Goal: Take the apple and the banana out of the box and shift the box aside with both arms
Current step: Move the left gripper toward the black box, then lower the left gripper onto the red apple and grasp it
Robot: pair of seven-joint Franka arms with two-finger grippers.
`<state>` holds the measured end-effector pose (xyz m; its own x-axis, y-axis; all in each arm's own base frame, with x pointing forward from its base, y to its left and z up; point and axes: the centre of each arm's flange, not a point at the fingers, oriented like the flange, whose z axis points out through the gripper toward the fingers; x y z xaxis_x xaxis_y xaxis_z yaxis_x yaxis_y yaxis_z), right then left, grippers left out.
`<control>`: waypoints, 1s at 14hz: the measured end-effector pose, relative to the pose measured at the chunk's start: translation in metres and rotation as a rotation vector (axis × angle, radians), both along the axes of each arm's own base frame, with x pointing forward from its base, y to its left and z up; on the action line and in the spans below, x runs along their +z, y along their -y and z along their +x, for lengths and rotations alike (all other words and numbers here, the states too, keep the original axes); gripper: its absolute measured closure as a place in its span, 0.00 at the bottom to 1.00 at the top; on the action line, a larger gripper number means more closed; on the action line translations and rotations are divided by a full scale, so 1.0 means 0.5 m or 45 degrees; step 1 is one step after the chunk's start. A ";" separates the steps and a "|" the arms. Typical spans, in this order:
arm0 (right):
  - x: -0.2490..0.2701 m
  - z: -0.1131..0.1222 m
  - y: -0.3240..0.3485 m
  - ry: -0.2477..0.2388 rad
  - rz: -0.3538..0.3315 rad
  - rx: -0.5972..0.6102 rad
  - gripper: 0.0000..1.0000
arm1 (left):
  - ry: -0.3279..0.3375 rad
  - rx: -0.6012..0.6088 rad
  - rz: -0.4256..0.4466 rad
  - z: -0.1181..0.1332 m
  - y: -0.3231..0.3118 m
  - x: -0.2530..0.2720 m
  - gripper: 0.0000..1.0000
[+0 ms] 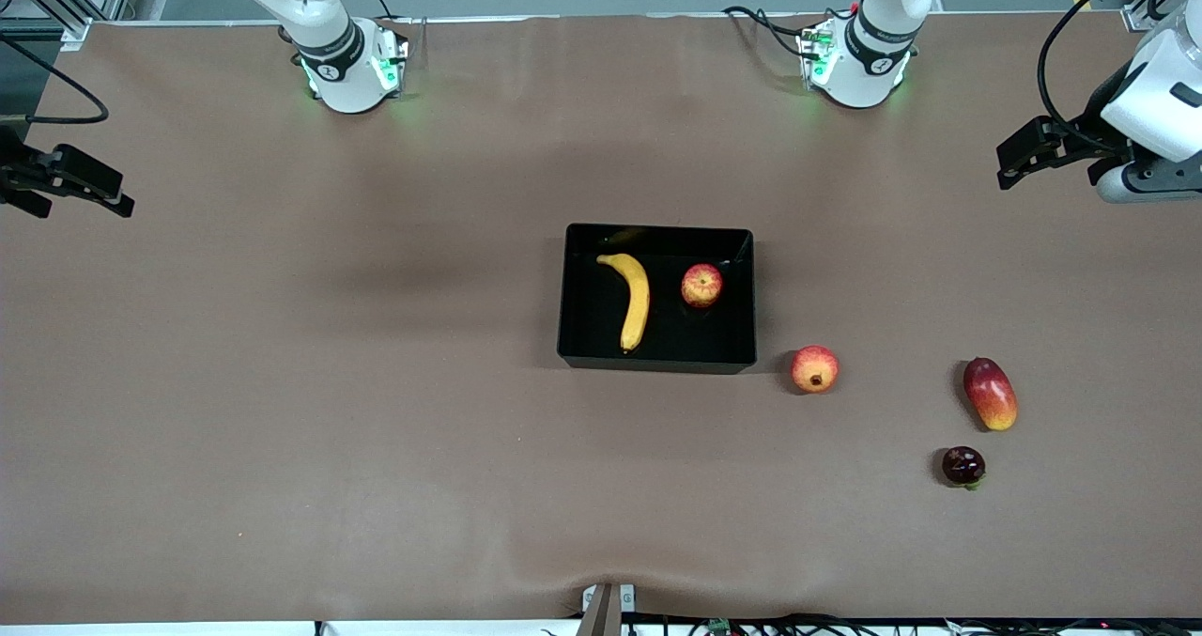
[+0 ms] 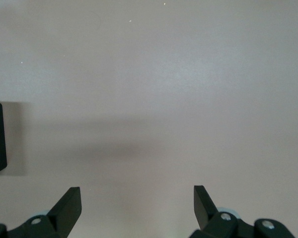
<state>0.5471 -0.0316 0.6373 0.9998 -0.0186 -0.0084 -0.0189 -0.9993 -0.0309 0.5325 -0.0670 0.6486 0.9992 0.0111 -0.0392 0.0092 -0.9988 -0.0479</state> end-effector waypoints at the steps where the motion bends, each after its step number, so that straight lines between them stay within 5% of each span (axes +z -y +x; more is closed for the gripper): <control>1: 0.000 0.000 0.000 0.000 0.000 0.000 0.00 | 0.001 -0.001 0.000 0.000 0.001 0.001 0.00; 6: 0.000 0.000 0.000 0.000 0.000 0.000 0.00 | -0.041 -0.029 0.000 0.014 0.057 -0.038 0.00; 14: -0.001 0.000 0.000 -0.001 0.000 0.000 0.00 | -0.122 0.158 0.041 0.036 0.382 -0.248 0.00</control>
